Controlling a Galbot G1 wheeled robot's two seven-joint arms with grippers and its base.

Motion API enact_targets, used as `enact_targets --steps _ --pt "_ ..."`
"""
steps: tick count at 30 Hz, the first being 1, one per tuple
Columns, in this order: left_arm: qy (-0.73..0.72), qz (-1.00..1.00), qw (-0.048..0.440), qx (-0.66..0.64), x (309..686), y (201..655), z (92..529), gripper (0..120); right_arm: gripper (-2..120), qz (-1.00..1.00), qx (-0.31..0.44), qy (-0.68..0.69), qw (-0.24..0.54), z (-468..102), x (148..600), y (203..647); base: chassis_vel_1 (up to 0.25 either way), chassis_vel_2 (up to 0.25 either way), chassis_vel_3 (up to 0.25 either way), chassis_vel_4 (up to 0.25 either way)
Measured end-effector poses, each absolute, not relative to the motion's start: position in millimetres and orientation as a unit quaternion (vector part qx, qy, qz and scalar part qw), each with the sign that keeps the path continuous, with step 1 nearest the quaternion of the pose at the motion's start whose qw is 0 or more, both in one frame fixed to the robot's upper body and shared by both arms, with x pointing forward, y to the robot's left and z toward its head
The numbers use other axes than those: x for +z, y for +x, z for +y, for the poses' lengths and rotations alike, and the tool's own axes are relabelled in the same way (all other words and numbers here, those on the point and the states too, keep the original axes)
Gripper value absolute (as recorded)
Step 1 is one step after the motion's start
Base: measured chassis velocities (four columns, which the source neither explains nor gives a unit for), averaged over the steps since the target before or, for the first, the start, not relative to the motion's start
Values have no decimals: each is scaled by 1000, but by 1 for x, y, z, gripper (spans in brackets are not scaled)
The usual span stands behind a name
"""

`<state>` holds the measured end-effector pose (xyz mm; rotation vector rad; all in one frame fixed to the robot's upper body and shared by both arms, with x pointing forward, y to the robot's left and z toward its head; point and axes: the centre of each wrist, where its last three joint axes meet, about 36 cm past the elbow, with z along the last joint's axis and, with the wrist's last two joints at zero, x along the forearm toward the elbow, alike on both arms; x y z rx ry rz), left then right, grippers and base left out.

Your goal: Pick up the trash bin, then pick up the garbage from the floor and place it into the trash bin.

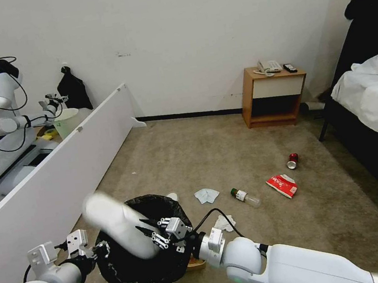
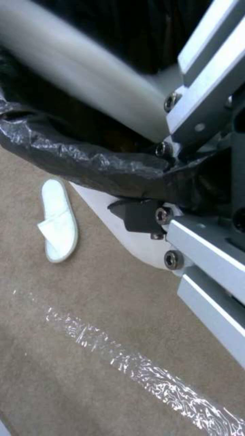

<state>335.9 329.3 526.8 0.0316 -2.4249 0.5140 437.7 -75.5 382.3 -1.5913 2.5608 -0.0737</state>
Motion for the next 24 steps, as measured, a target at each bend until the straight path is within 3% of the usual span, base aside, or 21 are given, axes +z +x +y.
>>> enact_targets --steps 12,20,24 --pt "14 -925 324 198 528 332 328 1 83 847 -21 -525 76 -79 405 438 0 0 0 0" --pt "17 -925 324 197 527 331 328 1 82 851 -6 -513 109 -82 434 446 0 0 0 0" --pt "21 -924 327 197 525 331 329 1 80 857 15 -492 151 -92 472 456 0 0 0 0"
